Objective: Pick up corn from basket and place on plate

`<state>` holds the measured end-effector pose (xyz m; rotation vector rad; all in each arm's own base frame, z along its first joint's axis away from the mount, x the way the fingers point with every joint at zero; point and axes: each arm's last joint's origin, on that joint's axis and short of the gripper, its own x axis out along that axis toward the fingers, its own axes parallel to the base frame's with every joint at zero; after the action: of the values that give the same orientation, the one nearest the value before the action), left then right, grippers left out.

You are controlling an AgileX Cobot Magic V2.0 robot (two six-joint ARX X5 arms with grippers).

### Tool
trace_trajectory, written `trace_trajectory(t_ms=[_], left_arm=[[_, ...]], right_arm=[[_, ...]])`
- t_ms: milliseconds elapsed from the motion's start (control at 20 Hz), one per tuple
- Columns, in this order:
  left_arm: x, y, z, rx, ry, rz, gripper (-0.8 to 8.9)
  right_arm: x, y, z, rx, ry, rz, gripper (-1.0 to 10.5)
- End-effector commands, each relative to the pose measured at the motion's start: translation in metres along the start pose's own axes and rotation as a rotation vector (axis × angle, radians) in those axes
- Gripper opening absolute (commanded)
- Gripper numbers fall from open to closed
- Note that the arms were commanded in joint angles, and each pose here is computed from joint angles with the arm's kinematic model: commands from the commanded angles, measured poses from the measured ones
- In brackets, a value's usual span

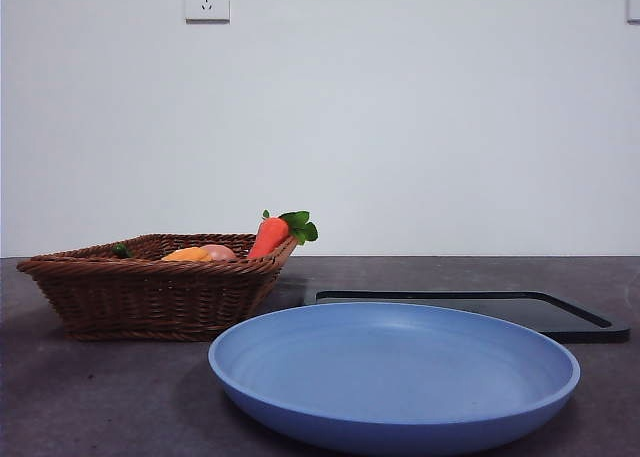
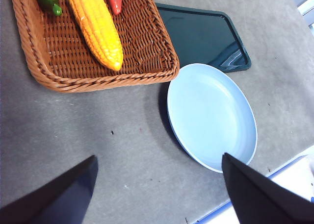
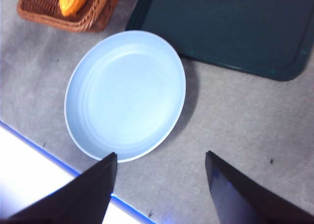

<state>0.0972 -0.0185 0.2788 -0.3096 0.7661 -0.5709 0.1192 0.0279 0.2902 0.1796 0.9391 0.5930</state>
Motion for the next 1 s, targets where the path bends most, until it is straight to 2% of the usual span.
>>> trace_trajectory(t_ms=[50,300,500,1000], left_arm=[[-0.002,-0.002,0.004,0.022,-0.015,-0.008,4.17],[-0.002,-0.002,0.004,0.022,-0.016,-0.008,4.17],[-0.002,-0.002,0.004,0.022,-0.016,-0.008,4.17],[-0.002,-0.002,0.004,0.023,-0.016,-0.008,4.17]], right_arm=[[0.008,0.0,0.01,-0.002,0.021,0.019,3.0],[0.047,-0.007,0.03,0.0,0.108,0.057,3.0],[0.092,-0.019,0.042,0.01,0.207,0.05,2.9],[0.176,-0.036,0.04,0.023,0.385,0.072,2.6]])
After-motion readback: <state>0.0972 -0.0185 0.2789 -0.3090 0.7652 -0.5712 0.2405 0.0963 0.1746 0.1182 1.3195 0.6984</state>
